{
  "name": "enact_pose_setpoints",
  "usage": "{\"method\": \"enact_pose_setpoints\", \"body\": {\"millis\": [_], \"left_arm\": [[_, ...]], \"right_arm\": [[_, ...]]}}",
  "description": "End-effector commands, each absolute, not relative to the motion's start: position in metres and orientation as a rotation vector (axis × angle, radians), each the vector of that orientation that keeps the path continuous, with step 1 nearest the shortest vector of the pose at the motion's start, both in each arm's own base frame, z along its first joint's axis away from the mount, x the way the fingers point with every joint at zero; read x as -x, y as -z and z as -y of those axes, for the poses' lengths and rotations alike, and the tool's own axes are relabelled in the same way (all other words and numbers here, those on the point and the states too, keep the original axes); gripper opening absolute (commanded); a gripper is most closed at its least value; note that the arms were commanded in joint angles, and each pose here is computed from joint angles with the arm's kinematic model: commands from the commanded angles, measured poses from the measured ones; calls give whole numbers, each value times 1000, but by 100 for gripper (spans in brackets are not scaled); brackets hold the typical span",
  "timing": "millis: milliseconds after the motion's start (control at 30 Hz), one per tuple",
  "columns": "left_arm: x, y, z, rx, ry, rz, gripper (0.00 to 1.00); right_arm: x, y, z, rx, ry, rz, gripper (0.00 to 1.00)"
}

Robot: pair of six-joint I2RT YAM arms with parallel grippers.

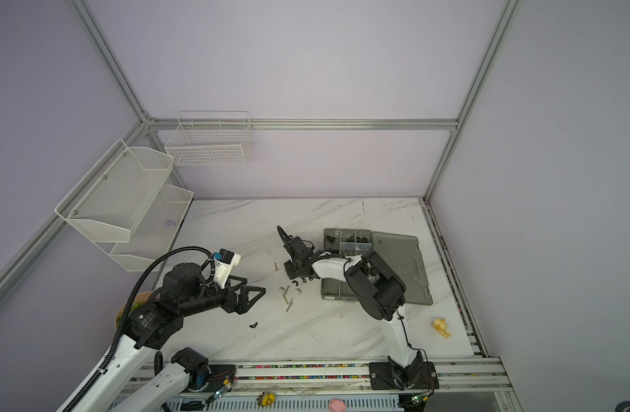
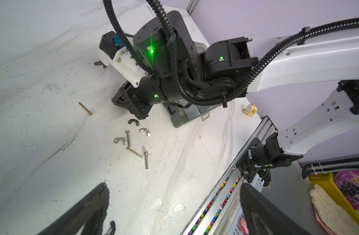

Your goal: Sort the screws and nuts into containers

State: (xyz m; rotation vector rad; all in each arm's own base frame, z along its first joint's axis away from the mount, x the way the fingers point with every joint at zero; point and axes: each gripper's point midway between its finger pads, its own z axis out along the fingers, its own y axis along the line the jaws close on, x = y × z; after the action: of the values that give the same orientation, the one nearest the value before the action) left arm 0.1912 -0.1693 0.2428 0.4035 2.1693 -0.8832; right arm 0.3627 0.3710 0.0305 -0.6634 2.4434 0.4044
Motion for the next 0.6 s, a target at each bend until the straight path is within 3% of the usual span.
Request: {"method": "enact_pose_setpoints", "body": {"millis": [0,333,567], "left_arm": [[-191,-236,172,-410,893,-2171,100],[-191,-236,172,-410,898,-2176,100],[-188,-238,175,-425,920,-2164,100]], "right_arm": [[-353,-22,-366,692,-364,-2481,12],[-368,-107,-344,534,-438,-2355,6],[-400,-152,-218,151,-395,-2339,3]]}}
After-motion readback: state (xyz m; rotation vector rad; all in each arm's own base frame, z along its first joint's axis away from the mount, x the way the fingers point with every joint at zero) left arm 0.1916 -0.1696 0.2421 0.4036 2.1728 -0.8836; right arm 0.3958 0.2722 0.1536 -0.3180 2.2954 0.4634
